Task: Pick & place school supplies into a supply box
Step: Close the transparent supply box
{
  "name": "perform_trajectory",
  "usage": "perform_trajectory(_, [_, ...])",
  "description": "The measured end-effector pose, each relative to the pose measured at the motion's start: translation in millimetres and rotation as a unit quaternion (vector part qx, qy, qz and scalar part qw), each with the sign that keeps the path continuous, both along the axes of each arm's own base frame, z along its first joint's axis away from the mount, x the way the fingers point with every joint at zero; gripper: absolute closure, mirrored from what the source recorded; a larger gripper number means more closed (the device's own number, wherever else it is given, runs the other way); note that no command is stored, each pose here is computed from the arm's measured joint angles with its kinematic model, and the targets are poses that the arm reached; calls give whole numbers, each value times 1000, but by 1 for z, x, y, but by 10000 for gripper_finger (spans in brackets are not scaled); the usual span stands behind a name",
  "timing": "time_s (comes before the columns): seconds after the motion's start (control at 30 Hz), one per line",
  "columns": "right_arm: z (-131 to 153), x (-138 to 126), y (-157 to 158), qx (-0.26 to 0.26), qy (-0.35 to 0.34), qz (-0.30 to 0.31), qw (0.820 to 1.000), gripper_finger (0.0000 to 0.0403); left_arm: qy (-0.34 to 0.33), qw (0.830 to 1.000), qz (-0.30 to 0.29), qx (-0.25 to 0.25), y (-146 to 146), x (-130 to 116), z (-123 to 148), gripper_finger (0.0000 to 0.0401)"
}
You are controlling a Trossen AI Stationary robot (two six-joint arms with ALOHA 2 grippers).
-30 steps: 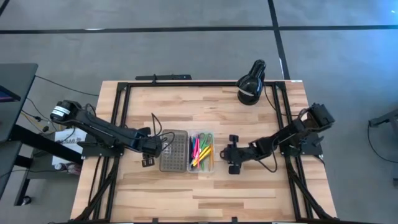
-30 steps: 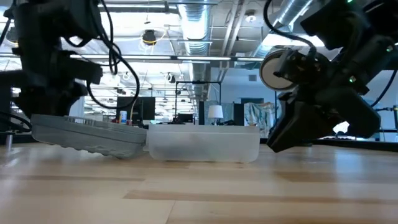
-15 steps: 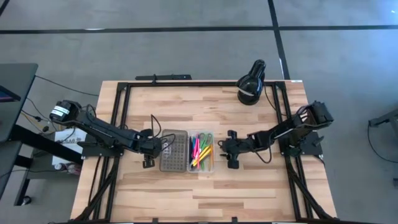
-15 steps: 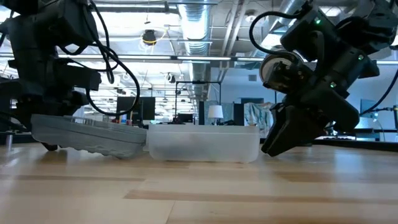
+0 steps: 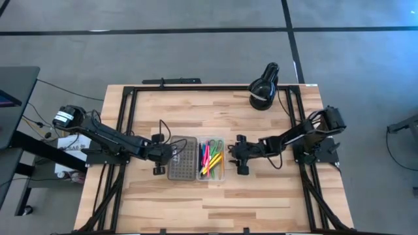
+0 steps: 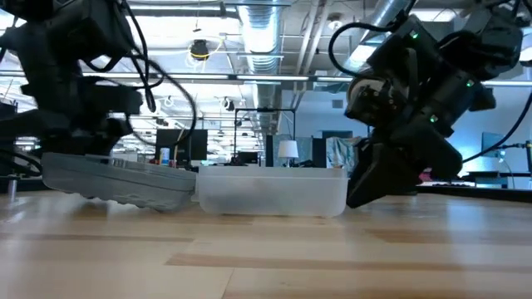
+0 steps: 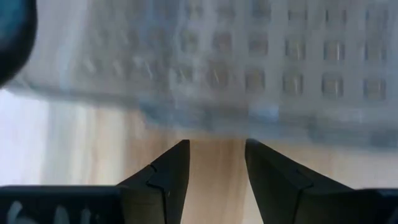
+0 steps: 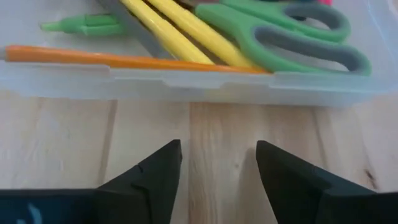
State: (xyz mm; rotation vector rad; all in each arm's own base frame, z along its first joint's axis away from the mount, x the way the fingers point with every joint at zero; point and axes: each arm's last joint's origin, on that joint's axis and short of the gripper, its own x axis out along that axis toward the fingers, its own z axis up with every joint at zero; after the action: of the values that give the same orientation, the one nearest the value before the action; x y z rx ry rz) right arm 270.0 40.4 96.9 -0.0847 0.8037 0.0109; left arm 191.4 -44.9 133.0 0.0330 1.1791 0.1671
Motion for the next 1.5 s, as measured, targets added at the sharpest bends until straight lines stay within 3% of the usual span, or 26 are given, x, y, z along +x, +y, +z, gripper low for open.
perform_trajectory(0.27, [-23,12,-6,21,-16,6,1000,197,-19,1000,-12,6,0,4,2,250])
perform_trajectory(1.13, [-19,12,-8,8,-25,23,999,198,-34,999,-13,0,0,6,4,250])
perform_trajectory(1.5, [-20,12,-8,16,-24,27,999,200,-99,995,-17,-14,1,1,28,250])
